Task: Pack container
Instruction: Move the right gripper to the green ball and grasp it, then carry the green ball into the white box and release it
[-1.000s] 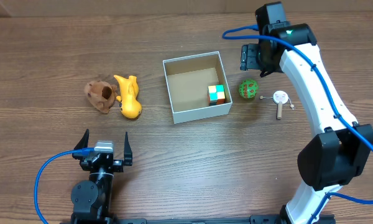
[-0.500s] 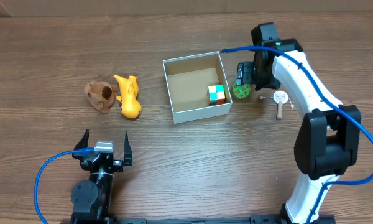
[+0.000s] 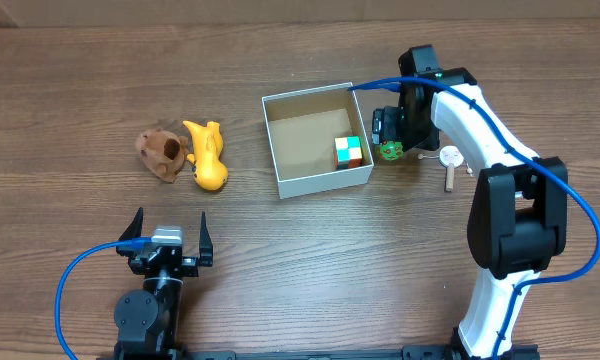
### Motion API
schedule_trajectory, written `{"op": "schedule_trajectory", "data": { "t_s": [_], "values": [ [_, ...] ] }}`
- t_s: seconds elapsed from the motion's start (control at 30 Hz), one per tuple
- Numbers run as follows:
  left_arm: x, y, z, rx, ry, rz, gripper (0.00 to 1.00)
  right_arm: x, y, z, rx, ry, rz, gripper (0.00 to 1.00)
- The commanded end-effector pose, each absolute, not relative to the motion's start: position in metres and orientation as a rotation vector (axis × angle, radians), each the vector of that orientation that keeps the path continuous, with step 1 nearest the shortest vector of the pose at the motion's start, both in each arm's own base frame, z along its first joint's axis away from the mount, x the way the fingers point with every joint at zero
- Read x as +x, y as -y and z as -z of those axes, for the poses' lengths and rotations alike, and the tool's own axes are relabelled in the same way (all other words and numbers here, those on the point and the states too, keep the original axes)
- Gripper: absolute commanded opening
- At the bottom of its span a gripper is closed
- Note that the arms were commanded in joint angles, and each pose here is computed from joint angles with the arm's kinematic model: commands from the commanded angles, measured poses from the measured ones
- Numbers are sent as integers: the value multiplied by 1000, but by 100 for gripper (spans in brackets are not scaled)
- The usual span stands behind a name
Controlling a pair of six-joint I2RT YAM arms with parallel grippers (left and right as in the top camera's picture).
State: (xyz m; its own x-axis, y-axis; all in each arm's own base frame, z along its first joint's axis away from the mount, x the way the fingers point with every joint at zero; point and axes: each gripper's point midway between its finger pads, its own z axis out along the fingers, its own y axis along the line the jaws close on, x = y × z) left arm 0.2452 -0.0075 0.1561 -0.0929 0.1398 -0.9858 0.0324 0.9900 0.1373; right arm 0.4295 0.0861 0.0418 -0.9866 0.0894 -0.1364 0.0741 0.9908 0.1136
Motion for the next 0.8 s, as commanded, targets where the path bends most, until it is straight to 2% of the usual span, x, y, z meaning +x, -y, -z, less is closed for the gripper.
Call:
{"op": "schedule_trajectory", "data": {
  "t_s": [0.0,0.17,0.23,0.3,0.37,0.57,0.77],
  "values": [
    [245,8,-155,146,-1660,-98,100,427,-89,-35,113,-2999,-182,86],
    [245,8,-155,146,-1660,-98,100,423,-88,-25,114,-3006,-180,80],
    [245,8,-155,146,-1660,-98,100,423,-88,-23,113,-3005,-179,67],
    [245,8,-155,146,-1660,-98,100,424,-87,-23,114,-3002,-175,45],
    [245,8,-155,146,-1660,-98,100,425,-85,-25,116,-2996,-158,37],
    [245,8,-155,146,-1660,-98,100,434,-70,-52,125,-2961,-22,37],
    [245,8,-155,146,-1660,-98,100,455,-72,-141,92,-2831,-26,38]
  ]
}}
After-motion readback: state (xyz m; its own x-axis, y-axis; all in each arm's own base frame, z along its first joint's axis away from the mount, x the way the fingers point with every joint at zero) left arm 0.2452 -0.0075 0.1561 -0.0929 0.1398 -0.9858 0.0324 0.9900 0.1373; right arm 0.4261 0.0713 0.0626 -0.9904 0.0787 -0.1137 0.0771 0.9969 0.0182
